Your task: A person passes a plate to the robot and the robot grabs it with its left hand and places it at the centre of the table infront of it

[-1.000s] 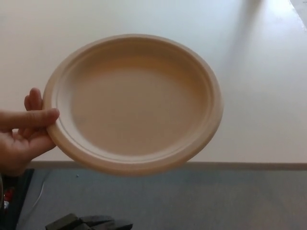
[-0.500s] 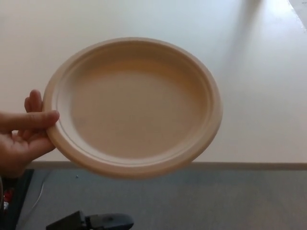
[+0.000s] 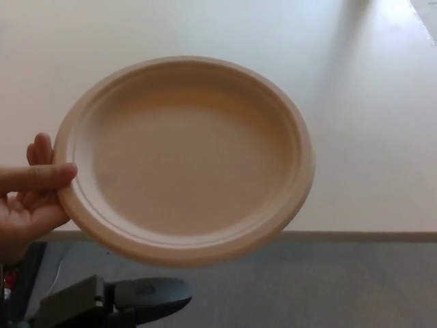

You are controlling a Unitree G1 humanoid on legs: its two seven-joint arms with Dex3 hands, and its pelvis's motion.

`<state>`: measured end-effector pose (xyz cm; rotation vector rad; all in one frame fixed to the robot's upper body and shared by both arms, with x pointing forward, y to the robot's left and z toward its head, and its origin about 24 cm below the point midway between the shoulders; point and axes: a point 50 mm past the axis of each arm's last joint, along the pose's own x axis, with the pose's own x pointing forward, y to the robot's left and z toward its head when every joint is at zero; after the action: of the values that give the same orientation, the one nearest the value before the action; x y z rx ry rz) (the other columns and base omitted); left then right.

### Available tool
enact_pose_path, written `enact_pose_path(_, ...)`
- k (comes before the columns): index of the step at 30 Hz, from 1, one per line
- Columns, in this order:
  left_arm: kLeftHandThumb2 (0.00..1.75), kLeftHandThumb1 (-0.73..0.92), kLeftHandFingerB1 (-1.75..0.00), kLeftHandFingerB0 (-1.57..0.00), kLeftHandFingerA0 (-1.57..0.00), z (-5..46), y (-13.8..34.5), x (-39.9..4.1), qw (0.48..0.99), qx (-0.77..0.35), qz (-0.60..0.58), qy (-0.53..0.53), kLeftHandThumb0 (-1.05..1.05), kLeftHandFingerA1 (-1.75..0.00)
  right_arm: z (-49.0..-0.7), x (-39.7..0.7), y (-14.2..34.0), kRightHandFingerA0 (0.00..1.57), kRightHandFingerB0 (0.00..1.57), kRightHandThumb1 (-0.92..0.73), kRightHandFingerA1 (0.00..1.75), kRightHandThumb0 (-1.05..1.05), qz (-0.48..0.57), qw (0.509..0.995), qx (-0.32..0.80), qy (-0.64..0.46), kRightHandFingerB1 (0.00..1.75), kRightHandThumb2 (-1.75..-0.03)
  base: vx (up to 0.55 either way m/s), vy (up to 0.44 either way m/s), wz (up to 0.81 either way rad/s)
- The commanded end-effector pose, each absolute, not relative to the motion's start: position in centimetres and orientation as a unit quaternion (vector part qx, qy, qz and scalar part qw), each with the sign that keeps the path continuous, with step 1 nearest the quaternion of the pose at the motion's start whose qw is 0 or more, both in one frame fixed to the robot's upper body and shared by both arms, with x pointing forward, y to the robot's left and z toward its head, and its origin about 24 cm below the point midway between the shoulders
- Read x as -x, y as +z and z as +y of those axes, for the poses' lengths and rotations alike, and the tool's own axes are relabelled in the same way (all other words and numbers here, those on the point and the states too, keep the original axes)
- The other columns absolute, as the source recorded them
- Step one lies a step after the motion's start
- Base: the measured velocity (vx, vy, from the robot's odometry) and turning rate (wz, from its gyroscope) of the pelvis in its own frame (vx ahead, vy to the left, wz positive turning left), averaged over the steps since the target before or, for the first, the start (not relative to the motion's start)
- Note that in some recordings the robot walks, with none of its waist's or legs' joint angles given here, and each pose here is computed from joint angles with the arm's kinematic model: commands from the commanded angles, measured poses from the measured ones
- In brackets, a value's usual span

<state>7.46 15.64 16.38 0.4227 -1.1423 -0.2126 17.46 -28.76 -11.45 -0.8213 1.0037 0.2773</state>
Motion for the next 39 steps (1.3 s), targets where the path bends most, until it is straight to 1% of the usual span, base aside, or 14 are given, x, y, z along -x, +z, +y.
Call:
enact_pose_path(1,0.55,0.48,-0.39,-0.60,-0.58,15.9,18.4,-8.0,0.774,-0.193,-0.599,-0.071,-0.54,-0.39,-29.2,-17.7,-11.2,0.28,0.25,-0.76,0.51,-0.67,0.467,0.785,0.389,0.121,0.38,-0.62,0.00,0.000,0.00)
enact_pose_path(7,0.56,0.49,-0.34,-0.45,-0.49,16.1,18.9,-9.6,0.742,-0.276,-0.610,-0.033,-0.56,-0.38,-29.1,-18.2,-11.0,0.31,0.24,-0.75,0.53,-0.68,0.464,0.786,0.390,0.120,0.39,-0.62,0.00,0.000,0.00)
enact_pose_path(8,0.79,0.44,-0.42,-0.35,-0.43,16.2,18.7,-9.8,0.751,-0.294,-0.590,-0.037,-0.69,-0.49,-29.1,-18.2,-11.0,0.27,0.24,-0.75,0.53,-0.67,0.464,0.788,0.387,0.120,0.39,-0.62,0.00,0.000,0.00)
enact_pose_path(11,0.79,0.44,-0.46,-0.44,-0.36,16.3,18.5,-10.3,0.769,-0.311,-0.556,-0.049,-0.71,-0.44,-29.3,-18.3,-10.8,0.25,0.25,-0.75,0.53,-0.68,0.462,0.790,0.386,0.117,0.40,-0.62,0.00,0.000,0.00)
enact_pose_path(12,0.56,0.52,-0.34,-0.37,-0.34,16.5,18.2,-10.6,0.778,-0.323,-0.536,-0.055,-0.63,-0.33,-29.3,-18.3,-10.9,0.24,0.25,-0.75,0.54,-0.69,0.462,0.790,0.386,0.117,0.40,-0.62,0.00,0.000,0.00)
enact_pose_path(22,0.58,0.56,-0.31,-0.15,-0.19,16.8,16.4,-13.9,0.772,-0.462,-0.432,-0.062,-0.70,-0.28,-29.3,-18.6,-10.7,0.22,0.23,-0.77,0.53,-0.69,0.456,0.793,0.388,0.118,0.39,-0.61,0.00,0.000,0.00)
enact_pose_path(24,0.90,0.29,-0.49,-0.02,0.00,16.8,16.3,-14.2,0.768,-0.481,-0.420,-0.058,-0.36,-0.49,-29.2,-18.6,-10.7,0.23,0.23,-0.76,0.53,-0.68,0.457,0.792,0.387,0.118,0.39,-0.61,0.00,0.000,0.00)
enact_pose_path(25,0.89,0.27,-0.50,-0.01,0.00,16.8,16.1,-14.8,0.763,-0.501,-0.404,-0.061,-0.37,-0.49,-29.2,-18.6,-10.7,0.19,0.18,-0.56,0.57,-0.69,0.456,0.793,0.387,0.116,0.51,-0.98,0.00,0.000,0.00)
enact_pose_path(26,0.88,0.25,-0.49,0.00,0.00,16.8,16.0,-15.2,0.760,-0.510,-0.399,-0.060,-0.38,-0.48,-29.2,-18.7,-10.6,0.21,0.23,-0.77,0.50,-0.69,0.455,0.793,0.389,0.115,0.37,-0.61,0.00,0.000,0.00)
enact_pose_path(29,0.88,0.22,-0.49,0.00,0.00,16.9,15.6,-15.9,0.752,-0.535,-0.382,-0.053,-0.38,-0.49,-29.2,-18.9,-10.6,0.22,0.24,-0.77,0.50,-0.69,0.455,0.791,0.394,0.115,0.37,-0.61,0.00,0.000,0.00)
enact_pose_path(30,0.58,0.56,-0.31,-0.14,-0.18,16.9,15.4,-16.2,0.749,-0.544,-0.374,-0.051,-0.79,-0.31,-29.2,-19.0,-10.6,0.26,0.24,-0.76,0.51,-0.71,0.455,0.790,0.395,0.115,0.38,-0.61,0.00,0.000,0.00)
enact_pose_path(31,0.58,0.56,-0.31,-0.14,-0.18,16.9,15.4,-16.2,0.749,-0.547,-0.371,-0.050,-0.79,-0.31,-29.2,-19.0,-10.6,0.26,0.24,-0.76,0.51,-0.71,0.455,0.789,0.395,0.116,0.38,-0.61,0.00,0.000,0.00)
enact_pose_path(32,0.88,0.22,-0.49,0.00,0.00,17.0,15.2,-16.4,0.745,-0.555,-0.366,-0.049,-0.38,-0.49,-29.2,-18.9,-10.6,0.33,0.24,-0.77,0.54,-0.71,0.455,0.789,0.396,0.116,0.39,-0.63,0.00,0.000,0.00)
enact_pose_path(39,0.87,0.23,-0.49,0.00,0.00,17.0,15.4,-17.5,0.727,-0.583,-0.360,-0.033,-0.38,-0.48,-29.2,-19.1,-10.5,0.26,0.25,-0.75,0.52,-0.70,0.453,0.791,0.394,0.117,0.39,-0.62,0.00,0.000,0.00)
